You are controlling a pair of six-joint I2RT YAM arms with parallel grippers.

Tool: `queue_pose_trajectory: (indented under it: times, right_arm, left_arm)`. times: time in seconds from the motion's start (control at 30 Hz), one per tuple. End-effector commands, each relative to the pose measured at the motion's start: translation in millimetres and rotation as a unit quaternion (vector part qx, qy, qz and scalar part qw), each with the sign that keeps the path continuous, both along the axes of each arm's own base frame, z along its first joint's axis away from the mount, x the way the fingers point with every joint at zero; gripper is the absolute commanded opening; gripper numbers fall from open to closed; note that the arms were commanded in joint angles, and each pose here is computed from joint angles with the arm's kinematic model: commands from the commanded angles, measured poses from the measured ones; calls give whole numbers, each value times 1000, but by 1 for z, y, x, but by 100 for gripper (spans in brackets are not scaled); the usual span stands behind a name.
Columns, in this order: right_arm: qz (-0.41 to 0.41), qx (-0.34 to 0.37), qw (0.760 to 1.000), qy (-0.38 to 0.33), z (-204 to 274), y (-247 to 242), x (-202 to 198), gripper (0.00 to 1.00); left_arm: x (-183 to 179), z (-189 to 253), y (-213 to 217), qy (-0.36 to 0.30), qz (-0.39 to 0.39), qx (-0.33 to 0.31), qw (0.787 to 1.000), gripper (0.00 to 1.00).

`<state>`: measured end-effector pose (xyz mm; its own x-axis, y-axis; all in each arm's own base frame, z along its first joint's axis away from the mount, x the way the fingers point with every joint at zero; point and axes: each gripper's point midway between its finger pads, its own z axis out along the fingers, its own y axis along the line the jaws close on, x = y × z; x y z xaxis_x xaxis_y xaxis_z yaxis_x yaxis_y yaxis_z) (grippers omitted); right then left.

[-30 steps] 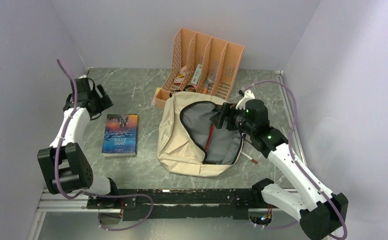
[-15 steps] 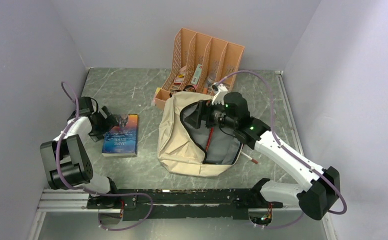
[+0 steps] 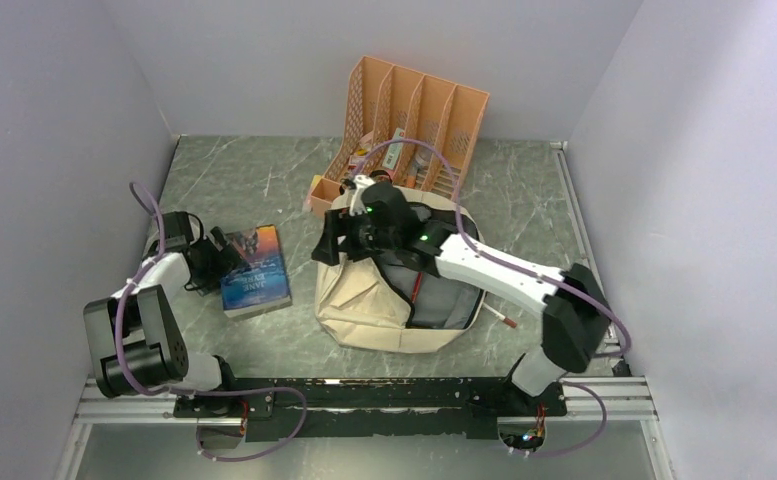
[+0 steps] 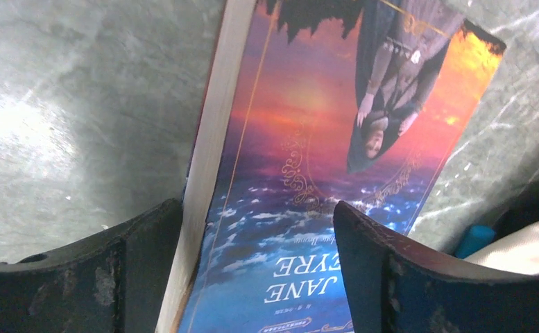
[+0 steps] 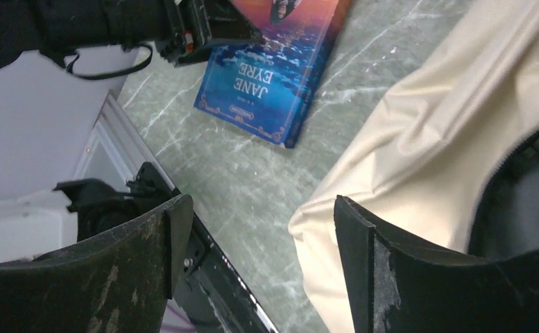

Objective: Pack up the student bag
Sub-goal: Pick up the book from the center of the board.

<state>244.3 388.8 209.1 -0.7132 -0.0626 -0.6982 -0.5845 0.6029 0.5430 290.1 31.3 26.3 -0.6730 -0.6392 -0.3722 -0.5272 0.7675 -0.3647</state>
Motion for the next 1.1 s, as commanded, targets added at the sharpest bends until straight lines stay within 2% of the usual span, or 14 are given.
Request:
queue_pose_trajectory:
  times: [0.0,0.17,0.27,0.43,0.63,0.9,1.07]
  right_arm:
    - [7,3,1000,4,-8,41,9,76]
    - [4,-37,999,15,-48,75,25,69]
    - [-6,-66,998,18,-75,88,40,65]
    - [7,-99,995,16,-106,114,61,64]
    - [2,-140,990,28,-149,124,74,65]
    - [-17,-166,985,43,-181,119,82,65]
    - [-24,-157,985,70,-194,112,83,66]
  left_arm:
    - [-15,-4,-28,-2,-19,-51,998,82]
    - [-14,-3,-37,-9,-28,-62,998,78]
    - [-9,-1,-26,0,-13,-38,999,79]
    - [4,7,-7,1,19,-1,1000,85]
    - [15,2,4,14,24,16,999,83]
    - [3,-16,-8,28,21,-12,999,68]
    - [-4,-19,-10,32,27,-15,999,48]
